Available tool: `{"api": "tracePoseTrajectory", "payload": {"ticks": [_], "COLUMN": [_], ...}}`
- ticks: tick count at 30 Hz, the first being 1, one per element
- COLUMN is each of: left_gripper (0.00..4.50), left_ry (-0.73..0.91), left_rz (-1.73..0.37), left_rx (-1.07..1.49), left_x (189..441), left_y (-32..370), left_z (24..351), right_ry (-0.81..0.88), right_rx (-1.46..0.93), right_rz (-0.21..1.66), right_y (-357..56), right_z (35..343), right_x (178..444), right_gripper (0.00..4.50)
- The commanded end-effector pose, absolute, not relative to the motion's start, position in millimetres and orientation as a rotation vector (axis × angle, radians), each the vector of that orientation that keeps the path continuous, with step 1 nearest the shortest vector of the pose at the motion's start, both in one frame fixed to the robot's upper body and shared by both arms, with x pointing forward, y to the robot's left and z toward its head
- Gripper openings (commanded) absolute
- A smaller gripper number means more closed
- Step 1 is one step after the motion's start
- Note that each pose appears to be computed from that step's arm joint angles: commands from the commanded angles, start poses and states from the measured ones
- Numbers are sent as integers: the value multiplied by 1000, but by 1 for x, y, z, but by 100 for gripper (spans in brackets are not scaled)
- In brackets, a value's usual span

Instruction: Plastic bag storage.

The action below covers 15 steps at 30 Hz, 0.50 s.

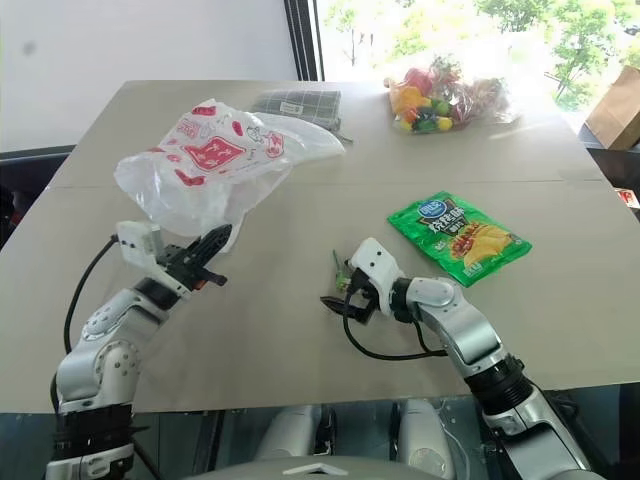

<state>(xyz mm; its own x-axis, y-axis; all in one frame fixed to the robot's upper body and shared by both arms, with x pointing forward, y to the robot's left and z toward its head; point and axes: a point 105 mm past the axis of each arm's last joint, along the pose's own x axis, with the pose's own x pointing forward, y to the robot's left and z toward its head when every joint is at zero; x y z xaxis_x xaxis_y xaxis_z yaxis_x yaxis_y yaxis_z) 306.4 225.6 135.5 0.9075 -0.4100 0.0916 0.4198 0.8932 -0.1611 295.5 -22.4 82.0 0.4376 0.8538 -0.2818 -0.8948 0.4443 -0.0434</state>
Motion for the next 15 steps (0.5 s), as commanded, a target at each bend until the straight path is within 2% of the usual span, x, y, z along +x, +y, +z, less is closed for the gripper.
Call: {"api": "tracePoseTrajectory", "payload": {"ticks": [1,2,6,7,9,11,12,15], "left_gripper": [5,5,0,0,0,0,0,0], "left_ry": [-146,-152,-159,-161,-171,-175,-168,-137], "left_rz": [-445,-447,-446,-448,-451,-478,-508,-630], "left_rx": [-202,-209,-236,-245,-271,-304,-307,-335], "left_x": [296,294,290,289,288,287,284,272], "left_y": [219,217,212,210,206,196,189,163], "left_z": [161,163,164,164,166,168,168,166], "right_ry": [209,204,193,193,201,204,198,151], "right_rx": [-238,-239,-221,-224,-226,-235,-243,-229], "right_rz": [1053,1047,1033,1030,1030,1034,1038,1032], "right_y": [-31,-31,-32,-33,-36,-37,-37,-30], "right_z": [83,83,84,84,82,81,82,95], "right_x": [304,304,306,306,305,305,305,314], "right_gripper": [450,450,355,288,204,98,72,71]}}
